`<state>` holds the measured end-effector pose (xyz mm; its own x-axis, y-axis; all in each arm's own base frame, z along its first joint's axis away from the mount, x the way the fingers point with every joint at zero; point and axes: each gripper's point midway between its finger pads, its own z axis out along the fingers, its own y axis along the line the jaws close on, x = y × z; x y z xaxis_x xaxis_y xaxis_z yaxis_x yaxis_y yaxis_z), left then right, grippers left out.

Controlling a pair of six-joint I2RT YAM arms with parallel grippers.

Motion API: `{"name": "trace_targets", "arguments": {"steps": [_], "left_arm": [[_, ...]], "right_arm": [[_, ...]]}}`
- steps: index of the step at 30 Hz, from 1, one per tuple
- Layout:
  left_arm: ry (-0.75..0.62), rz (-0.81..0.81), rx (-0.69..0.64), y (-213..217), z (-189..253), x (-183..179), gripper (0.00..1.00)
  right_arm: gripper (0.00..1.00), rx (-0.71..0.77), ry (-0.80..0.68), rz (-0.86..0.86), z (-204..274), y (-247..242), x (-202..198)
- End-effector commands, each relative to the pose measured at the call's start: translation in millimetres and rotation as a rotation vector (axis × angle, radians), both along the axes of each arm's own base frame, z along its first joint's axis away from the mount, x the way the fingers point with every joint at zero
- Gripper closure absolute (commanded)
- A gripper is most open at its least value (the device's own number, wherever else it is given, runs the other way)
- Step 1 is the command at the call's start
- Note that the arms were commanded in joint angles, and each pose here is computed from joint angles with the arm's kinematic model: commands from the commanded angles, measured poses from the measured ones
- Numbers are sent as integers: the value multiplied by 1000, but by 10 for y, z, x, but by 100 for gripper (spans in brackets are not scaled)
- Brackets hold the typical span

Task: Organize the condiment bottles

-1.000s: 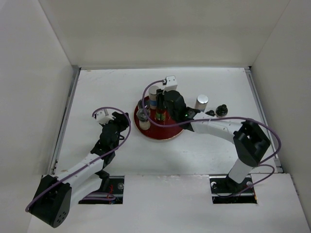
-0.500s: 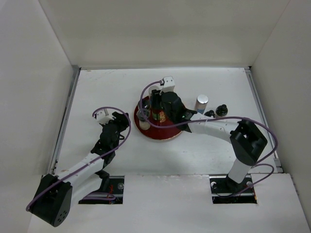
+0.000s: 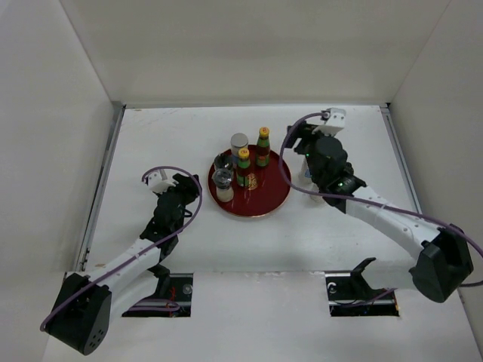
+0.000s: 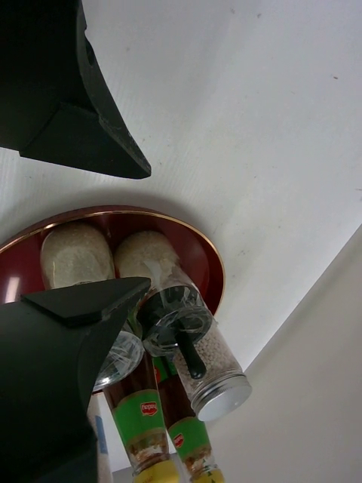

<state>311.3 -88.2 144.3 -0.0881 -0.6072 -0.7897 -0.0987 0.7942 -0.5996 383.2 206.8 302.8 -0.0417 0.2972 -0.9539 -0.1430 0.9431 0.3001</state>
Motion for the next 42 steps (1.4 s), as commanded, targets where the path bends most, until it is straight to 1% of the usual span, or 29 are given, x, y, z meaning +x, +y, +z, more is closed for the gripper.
{"name": "trace_targets", "arguments": {"steps": [1, 3, 8, 13, 19, 20, 21, 22, 25, 28, 30, 33, 37, 42], "left_arm": [[-41, -12, -36, -41, 103, 15, 47], [-36, -12, -33, -50, 92, 23, 47], [-40, -14, -34, -48, 103, 19, 47], [-40, -12, -37, -37, 100, 16, 47], [-33, -15, -32, -51, 80, 23, 47], [-34, -12, -33, -45, 85, 23, 47], [-33, -12, -32, -45, 80, 24, 47], [-33, -11, -34, -37, 81, 27, 47], [-37, -9, -36, -32, 92, 23, 47], [-29, -9, -32, -33, 66, 31, 47], [-31, -12, -33, -40, 75, 29, 47], [-32, -9, -33, -37, 75, 28, 47], [-34, -9, -36, -34, 82, 26, 47], [-29, -12, -35, -39, 57, 30, 47]], "right_arm": [[25, -55, 129, -173, -446, -531, 100], [21, -115, 198, -234, -640, -742, 161], [12, -222, 295, -286, -963, -921, 297], [12, -238, 338, -296, -1157, -972, 394], [24, -245, 358, -300, -1231, -950, 453], [29, -243, 361, -301, -1244, -952, 457], [39, -238, 362, -298, -1242, -951, 466], [45, -233, 360, -301, -1226, -955, 470], [55, -186, 284, -314, -945, -964, 455], [57, -111, 151, -289, -517, -901, 417], [57, -96, 88, -250, -297, -785, 358], [56, -97, 48, -195, -148, -581, 274], [56, -102, 56, -66, -209, -131, 246], [54, -114, 78, -6, -390, 220, 360]]}}
